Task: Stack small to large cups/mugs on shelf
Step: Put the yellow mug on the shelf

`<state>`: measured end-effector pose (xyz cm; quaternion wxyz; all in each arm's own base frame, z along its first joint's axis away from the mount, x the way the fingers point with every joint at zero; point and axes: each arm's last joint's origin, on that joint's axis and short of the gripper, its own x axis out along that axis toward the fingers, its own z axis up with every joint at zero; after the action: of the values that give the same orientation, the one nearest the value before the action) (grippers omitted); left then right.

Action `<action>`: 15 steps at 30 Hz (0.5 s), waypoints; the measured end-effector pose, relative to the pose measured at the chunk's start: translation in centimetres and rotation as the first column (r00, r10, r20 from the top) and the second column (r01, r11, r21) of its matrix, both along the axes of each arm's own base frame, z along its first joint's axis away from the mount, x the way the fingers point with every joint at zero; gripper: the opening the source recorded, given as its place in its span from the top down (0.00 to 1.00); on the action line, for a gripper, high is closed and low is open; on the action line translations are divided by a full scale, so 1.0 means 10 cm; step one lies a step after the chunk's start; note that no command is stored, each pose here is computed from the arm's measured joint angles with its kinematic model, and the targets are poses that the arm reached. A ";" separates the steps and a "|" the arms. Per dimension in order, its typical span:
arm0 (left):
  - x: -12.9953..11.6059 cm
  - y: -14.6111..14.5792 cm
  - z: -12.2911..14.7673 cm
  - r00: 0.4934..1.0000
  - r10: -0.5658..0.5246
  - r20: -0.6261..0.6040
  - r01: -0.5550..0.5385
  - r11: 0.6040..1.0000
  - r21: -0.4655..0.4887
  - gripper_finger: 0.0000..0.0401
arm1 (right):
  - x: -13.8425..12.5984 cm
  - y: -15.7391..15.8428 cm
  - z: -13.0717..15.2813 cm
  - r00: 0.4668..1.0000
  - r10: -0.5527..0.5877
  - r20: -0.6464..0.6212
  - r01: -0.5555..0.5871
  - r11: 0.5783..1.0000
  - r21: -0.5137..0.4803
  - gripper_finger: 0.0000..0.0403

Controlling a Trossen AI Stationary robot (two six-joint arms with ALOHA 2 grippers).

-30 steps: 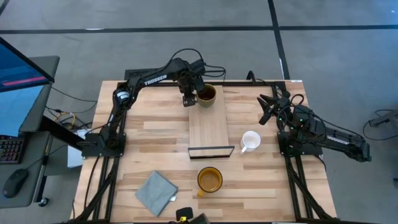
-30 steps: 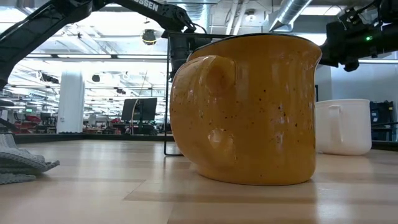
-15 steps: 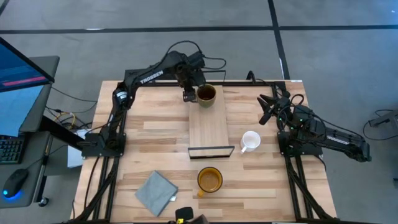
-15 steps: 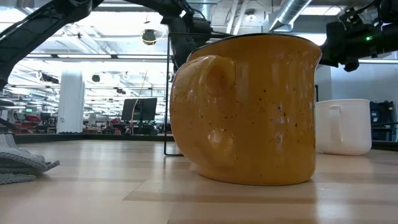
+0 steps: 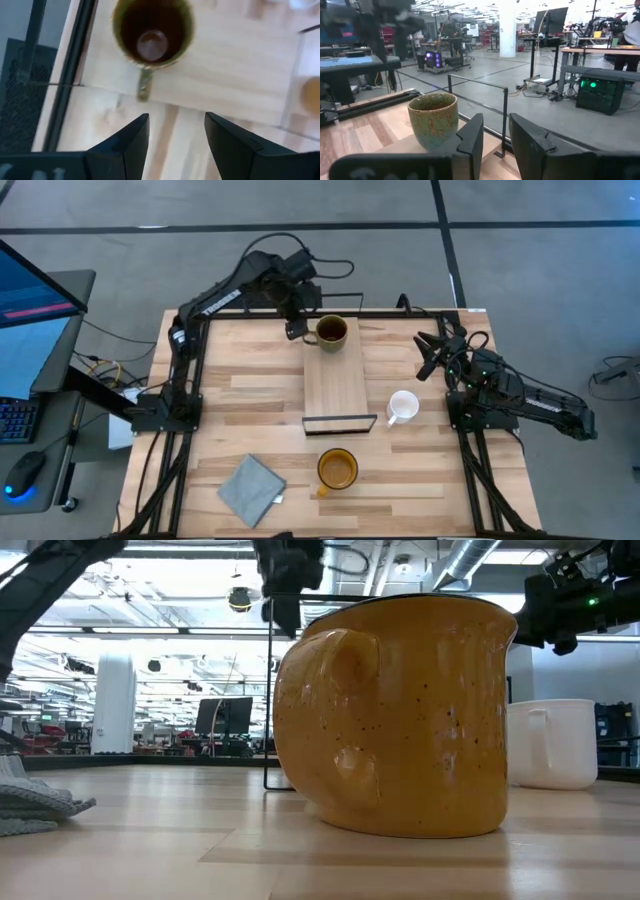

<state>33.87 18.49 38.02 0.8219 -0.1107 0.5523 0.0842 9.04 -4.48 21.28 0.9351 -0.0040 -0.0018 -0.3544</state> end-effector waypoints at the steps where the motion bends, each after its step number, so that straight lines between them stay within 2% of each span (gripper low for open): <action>1: -0.01 -0.05 0.05 1.000 0.001 0.019 -0.001 1.000 -0.003 0.54 | 0.00 0.00 0.00 1.000 0.000 0.000 0.000 1.000 0.000 0.71; 5: 0.01 -0.33 0.19 0.998 -0.006 0.058 0.006 1.000 -0.012 0.54 | 0.00 0.00 0.00 1.000 0.000 0.000 0.000 1.000 0.000 0.71; 12: 0.18 -0.96 0.23 0.989 -0.132 0.068 0.134 0.991 -0.026 0.54 | 0.00 0.00 0.00 1.000 0.000 0.000 0.000 1.000 0.000 0.71; 15: 0.23 -1.18 0.23 0.993 -0.110 0.052 0.111 0.994 -0.013 0.54 | 0.00 0.00 0.00 1.000 0.000 0.000 0.000 1.000 0.000 0.71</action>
<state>36.21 6.65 40.34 0.8382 -0.0885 0.5372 0.0313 9.04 -4.47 21.27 0.9352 -0.0038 -0.0017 -0.3542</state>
